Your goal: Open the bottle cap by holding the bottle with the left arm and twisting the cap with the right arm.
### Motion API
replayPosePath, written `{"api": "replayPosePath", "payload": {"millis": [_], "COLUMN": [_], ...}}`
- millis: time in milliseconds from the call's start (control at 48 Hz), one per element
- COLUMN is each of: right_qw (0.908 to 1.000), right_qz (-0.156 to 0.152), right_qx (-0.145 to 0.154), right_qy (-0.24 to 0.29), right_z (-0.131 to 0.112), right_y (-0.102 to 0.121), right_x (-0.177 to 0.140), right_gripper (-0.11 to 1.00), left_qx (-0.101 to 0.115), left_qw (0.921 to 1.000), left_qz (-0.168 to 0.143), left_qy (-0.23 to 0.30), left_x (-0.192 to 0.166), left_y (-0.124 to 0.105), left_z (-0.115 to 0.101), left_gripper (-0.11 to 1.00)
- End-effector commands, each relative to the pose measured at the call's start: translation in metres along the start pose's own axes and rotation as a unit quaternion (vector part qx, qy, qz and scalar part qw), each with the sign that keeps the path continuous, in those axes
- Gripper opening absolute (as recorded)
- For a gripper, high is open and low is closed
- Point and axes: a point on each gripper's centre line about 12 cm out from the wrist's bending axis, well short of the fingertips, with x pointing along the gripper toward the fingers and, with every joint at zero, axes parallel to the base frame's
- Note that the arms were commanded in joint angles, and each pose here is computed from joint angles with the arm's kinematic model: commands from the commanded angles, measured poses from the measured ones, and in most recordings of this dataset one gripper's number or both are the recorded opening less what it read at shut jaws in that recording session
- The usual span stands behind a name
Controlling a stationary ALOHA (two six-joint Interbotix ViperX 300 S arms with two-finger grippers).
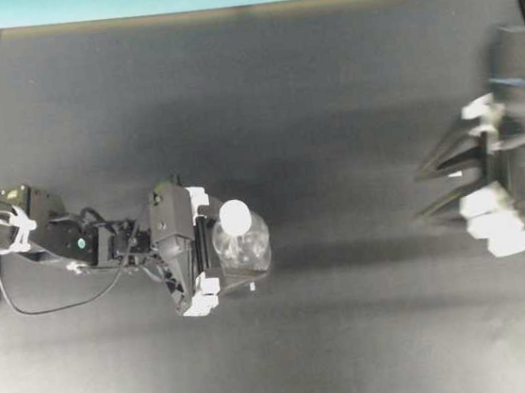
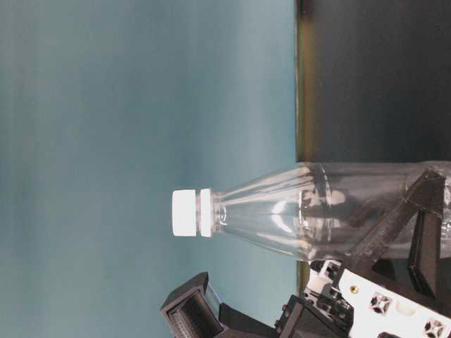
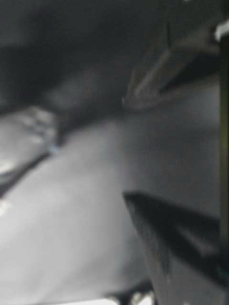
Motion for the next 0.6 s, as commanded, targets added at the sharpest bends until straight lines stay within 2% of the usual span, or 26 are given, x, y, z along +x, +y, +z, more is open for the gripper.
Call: {"api": "replayPosePath", "payload": {"millis": [0,42,104,167,229,334,479,584], "right_qw": [0.9984,0.9960,0.9911,0.9854,0.9802,0.9729,0.9673,0.9647], "right_qz": [-0.019,-0.033,-0.047,-0.054,-0.057,-0.055,-0.058,-0.061], "right_qx": [0.048,0.070,0.104,0.136,0.155,0.170,0.171,0.170], "right_qy": [0.024,0.045,0.068,0.087,0.109,0.146,0.178,0.192], "right_z": [0.035,0.044,0.060,0.075,0.087,0.105,0.127,0.133], "right_y": [0.009,0.010,0.012,0.017,0.022,0.031,0.041,0.045], "right_x": [-0.004,-0.002,0.003,0.009,0.021,0.046,0.080,0.099], "right_gripper": [0.83,0.86,0.84,0.82,0.82,0.82,0.81,0.81], "left_qx": [0.003,0.004,0.006,0.006,0.006,0.006,0.005,0.006], "left_qw": [0.9999,0.9999,0.9998,0.9998,0.9998,0.9998,0.9998,0.9998], "left_qz": [-0.007,-0.008,-0.010,-0.011,-0.012,-0.013,-0.014,-0.015], "left_qy": [0.013,0.012,0.014,0.014,0.014,0.011,0.010,0.011], "left_x": [0.002,0.002,0.002,0.002,0.002,0.002,0.003,0.003], "left_y": [-0.006,-0.007,-0.009,-0.010,-0.010,-0.011,-0.012,-0.012], "left_z": [-0.007,-0.007,-0.007,-0.007,-0.008,-0.007,-0.006,-0.006], "left_gripper": [0.84,0.84,0.84,0.84,0.84,0.84,0.84,0.84]}}
